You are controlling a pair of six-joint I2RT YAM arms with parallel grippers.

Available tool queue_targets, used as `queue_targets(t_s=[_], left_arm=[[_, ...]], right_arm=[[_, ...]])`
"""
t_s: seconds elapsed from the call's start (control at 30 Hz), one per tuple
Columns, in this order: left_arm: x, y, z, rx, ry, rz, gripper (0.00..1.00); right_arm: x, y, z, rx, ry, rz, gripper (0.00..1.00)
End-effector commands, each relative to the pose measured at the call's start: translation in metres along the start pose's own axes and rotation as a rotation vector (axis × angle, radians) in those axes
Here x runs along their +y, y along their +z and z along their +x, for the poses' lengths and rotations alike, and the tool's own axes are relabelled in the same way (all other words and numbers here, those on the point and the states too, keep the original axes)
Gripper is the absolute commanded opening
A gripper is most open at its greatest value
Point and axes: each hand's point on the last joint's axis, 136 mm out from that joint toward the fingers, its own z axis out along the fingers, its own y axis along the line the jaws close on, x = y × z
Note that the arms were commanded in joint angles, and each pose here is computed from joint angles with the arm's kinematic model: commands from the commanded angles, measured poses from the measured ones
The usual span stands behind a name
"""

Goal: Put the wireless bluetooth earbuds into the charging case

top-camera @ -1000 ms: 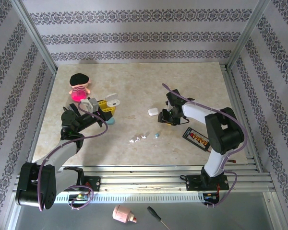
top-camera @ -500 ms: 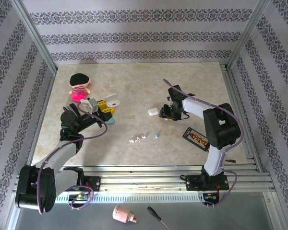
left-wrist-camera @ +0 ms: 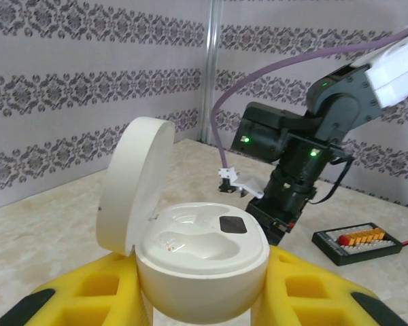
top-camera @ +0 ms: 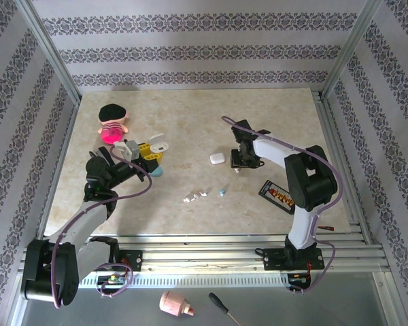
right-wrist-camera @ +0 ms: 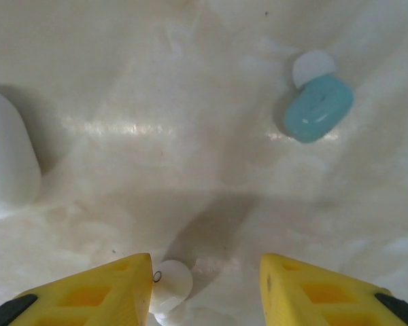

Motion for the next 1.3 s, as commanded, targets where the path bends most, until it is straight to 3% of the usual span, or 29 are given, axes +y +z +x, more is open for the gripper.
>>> queue_targets(t_s=[0.0, 0.4, 1.27], left_arm=[[0.01, -0.003, 0.002, 0.018, 0.034, -0.054, 0.22], [0.008, -0.003, 0.002, 0.015, 0.049, -0.047, 0.23], [0.007, -0.003, 0.003, 0.013, 0.049, -0.035, 0.23]], right_arm=[[-0.008, -0.02, -0.006, -0.058, -0.08, 0.161, 0.45], [0.018, -0.012, -0.002, -0.058, -0.19, 0.291, 0.37], [0.01, 0.009, 0.013, 0.044, -0.245, 0.359, 0.24]])
